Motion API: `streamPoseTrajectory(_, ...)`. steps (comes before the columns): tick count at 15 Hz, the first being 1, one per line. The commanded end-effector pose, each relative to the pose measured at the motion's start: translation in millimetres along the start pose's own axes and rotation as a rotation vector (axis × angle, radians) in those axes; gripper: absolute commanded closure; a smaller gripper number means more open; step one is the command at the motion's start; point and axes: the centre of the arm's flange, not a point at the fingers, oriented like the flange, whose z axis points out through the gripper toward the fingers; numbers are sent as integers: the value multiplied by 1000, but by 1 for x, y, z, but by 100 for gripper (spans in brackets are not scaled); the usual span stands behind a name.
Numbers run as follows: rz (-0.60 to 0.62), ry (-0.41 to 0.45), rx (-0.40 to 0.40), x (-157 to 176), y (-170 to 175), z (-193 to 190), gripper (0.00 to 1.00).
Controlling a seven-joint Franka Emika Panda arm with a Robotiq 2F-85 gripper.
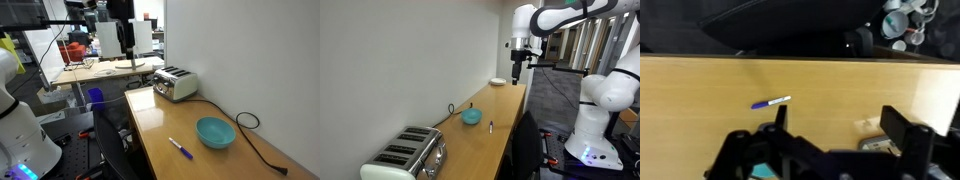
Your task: Move the bowl to the left
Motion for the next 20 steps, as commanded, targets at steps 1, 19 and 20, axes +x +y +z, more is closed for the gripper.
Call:
streamPoseTrajectory(1,0,0,0,0,0,0,0)
streamPoseTrajectory(19,-149,10,-160,150,14,199,0)
streamPoseTrajectory(20,-173,8,-169,160,14,208,0)
